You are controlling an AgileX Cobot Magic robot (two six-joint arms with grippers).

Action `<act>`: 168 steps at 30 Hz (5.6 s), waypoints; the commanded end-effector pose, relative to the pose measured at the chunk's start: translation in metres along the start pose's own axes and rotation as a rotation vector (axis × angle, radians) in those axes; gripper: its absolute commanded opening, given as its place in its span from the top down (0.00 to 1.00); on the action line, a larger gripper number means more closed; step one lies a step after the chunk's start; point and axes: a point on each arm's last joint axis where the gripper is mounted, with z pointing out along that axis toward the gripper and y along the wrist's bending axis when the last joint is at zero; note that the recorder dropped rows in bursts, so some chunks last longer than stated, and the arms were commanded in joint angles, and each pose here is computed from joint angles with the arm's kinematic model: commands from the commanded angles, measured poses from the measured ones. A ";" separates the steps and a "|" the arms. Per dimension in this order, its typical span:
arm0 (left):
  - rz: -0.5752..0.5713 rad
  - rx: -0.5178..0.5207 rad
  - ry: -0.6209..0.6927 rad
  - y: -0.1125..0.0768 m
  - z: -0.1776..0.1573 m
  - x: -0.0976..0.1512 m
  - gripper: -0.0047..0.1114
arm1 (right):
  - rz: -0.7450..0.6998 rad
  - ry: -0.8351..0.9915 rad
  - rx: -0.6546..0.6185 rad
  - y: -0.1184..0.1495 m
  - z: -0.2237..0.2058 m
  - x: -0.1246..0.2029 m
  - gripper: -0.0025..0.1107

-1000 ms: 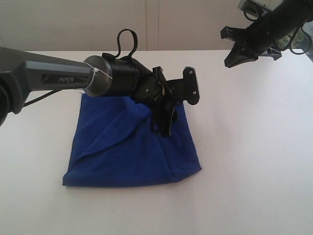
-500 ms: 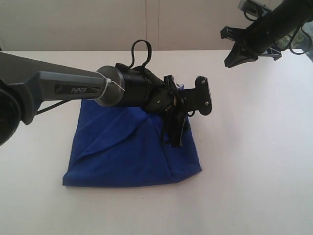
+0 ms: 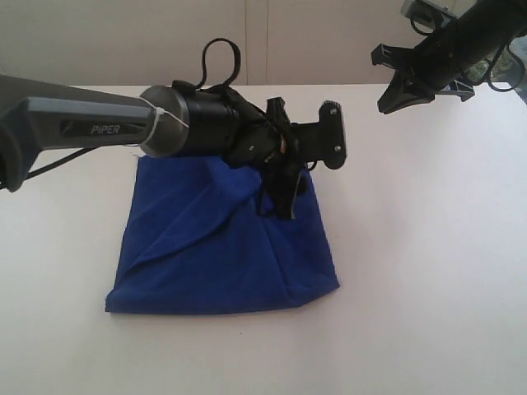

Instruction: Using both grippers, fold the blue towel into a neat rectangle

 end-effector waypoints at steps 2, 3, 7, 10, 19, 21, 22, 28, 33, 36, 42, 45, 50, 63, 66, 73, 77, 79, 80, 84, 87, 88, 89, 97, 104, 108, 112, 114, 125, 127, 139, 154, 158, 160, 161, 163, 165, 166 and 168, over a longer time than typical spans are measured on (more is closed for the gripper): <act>-0.050 -0.002 0.031 0.005 0.008 0.016 0.43 | -0.005 -0.004 0.000 -0.003 -0.001 0.000 0.98; -0.050 0.003 0.035 0.004 0.010 0.017 0.43 | -0.005 -0.004 0.000 -0.003 -0.001 0.000 0.98; -0.045 0.025 0.053 -0.004 0.021 0.023 0.43 | -0.005 -0.004 0.000 -0.003 -0.001 0.000 0.98; -0.048 0.036 0.062 -0.008 0.026 0.025 0.43 | -0.005 -0.004 0.000 -0.003 -0.001 0.000 0.98; -0.052 0.044 0.033 -0.017 0.026 0.012 0.43 | -0.005 -0.013 0.003 -0.003 -0.001 -0.001 0.98; -0.063 0.046 0.019 -0.020 0.026 0.008 0.43 | -0.005 -0.015 0.004 -0.003 -0.001 -0.001 0.98; -0.063 0.047 0.018 -0.020 0.026 0.008 0.43 | -0.005 -0.015 0.004 -0.003 -0.001 -0.001 0.98; -0.080 0.047 0.018 -0.021 0.026 0.007 0.43 | -0.005 -0.015 0.004 -0.003 -0.001 -0.001 0.98; -0.018 0.016 0.014 -0.013 0.017 0.004 0.43 | -0.005 -0.015 0.004 -0.003 -0.001 -0.001 0.98; -0.008 -0.011 0.011 0.000 -0.004 -0.003 0.43 | -0.005 -0.013 0.003 -0.003 -0.001 -0.001 0.98; 0.010 -0.002 0.107 0.014 -0.026 0.006 0.43 | -0.005 -0.013 0.003 -0.003 -0.001 -0.001 0.98; 0.000 0.030 0.146 0.009 -0.018 0.014 0.43 | -0.005 -0.013 0.003 -0.003 -0.001 -0.001 0.98; 0.005 0.071 0.181 -0.003 -0.001 0.021 0.43 | -0.005 -0.013 0.003 -0.003 -0.001 -0.001 0.98; -0.026 0.094 0.188 -0.009 0.006 0.024 0.43 | -0.005 -0.013 0.003 -0.003 -0.001 -0.001 0.98; 0.024 0.092 0.209 -0.010 0.009 0.027 0.43 | -0.005 -0.013 0.003 -0.003 -0.001 -0.001 0.98; 0.093 0.063 0.233 -0.007 0.009 0.030 0.43 | -0.005 -0.013 0.003 -0.003 -0.001 -0.001 0.98; 0.080 0.062 0.238 -0.006 0.008 0.030 0.43 | -0.007 -0.013 0.003 -0.003 -0.001 -0.001 0.98; 0.080 0.060 0.237 -0.005 0.006 0.029 0.43 | -0.007 -0.013 0.003 -0.003 -0.001 -0.001 0.98; 0.079 0.059 0.238 -0.005 0.005 0.029 0.44 | -0.007 -0.015 0.004 -0.003 -0.001 -0.001 0.98; 0.073 0.039 0.228 0.003 -0.007 0.024 0.45 | -0.007 -0.019 0.005 -0.003 -0.001 -0.001 0.98; -0.017 0.014 0.223 0.010 -0.014 0.024 0.45 | -0.007 -0.020 0.006 -0.003 -0.001 -0.001 0.98; -0.021 0.019 0.232 0.009 -0.013 0.026 0.45 | -0.007 -0.020 0.006 -0.003 -0.001 -0.001 0.98; -0.021 0.027 0.244 0.008 -0.010 0.028 0.45 | -0.007 -0.020 0.006 -0.003 -0.001 -0.001 0.98; 0.011 0.046 0.321 0.005 -0.009 0.036 0.45 | -0.007 -0.018 0.005 -0.003 -0.001 -0.001 0.98; -0.025 0.041 0.323 0.005 -0.009 0.036 0.63 | -0.007 -0.016 0.004 -0.003 -0.001 -0.001 0.98; -0.093 0.026 0.313 0.005 -0.008 0.035 0.82 | -0.007 -0.016 0.004 -0.003 -0.001 -0.001 0.98; -0.117 0.023 0.314 0.005 -0.008 0.036 0.87 | -0.007 -0.015 0.004 -0.003 -0.001 -0.001 0.98; -0.117 0.023 0.314 0.005 -0.008 0.036 0.87 | -0.007 -0.015 0.004 -0.003 -0.001 -0.001 0.98; -0.334 -0.035 0.392 0.027 -0.044 0.043 0.87 | -0.007 -0.009 0.002 -0.003 -0.001 0.000 0.98; -0.441 -0.057 0.430 0.035 -0.051 0.053 0.87 | -0.007 -0.005 0.001 -0.003 -0.001 0.000 0.98; -0.814 -0.006 0.455 0.055 -0.054 0.100 0.87 | -0.117 0.055 -0.052 0.046 0.022 0.008 0.98; -0.825 0.046 0.521 0.044 -0.045 0.105 0.87 | -0.516 -0.033 -0.239 0.082 0.117 0.016 0.69; -0.828 0.048 0.520 0.044 -0.045 0.105 0.87 | -0.683 -0.140 -0.226 0.080 0.126 0.010 0.69; -0.831 0.049 0.520 0.044 -0.045 0.105 0.87 | -0.718 -0.170 -0.219 0.078 0.131 0.009 0.69; -0.831 0.049 0.520 0.044 -0.045 0.105 0.87 | -0.724 -0.174 -0.222 0.077 0.133 0.009 0.69; -0.830 0.048 0.518 0.044 -0.045 0.105 0.87 | -0.721 -0.176 -0.235 0.075 0.138 0.011 0.65; -0.832 0.049 0.516 0.044 -0.045 0.105 0.87 | -0.678 -0.178 -0.261 0.074 0.145 0.013 0.58; -0.832 0.048 0.514 0.044 -0.045 0.105 0.87 | -0.637 -0.156 -0.294 0.075 0.148 0.016 0.57; -0.832 0.048 0.514 0.044 -0.045 0.105 0.87 | -0.592 -0.125 -0.323 0.079 0.148 0.019 0.57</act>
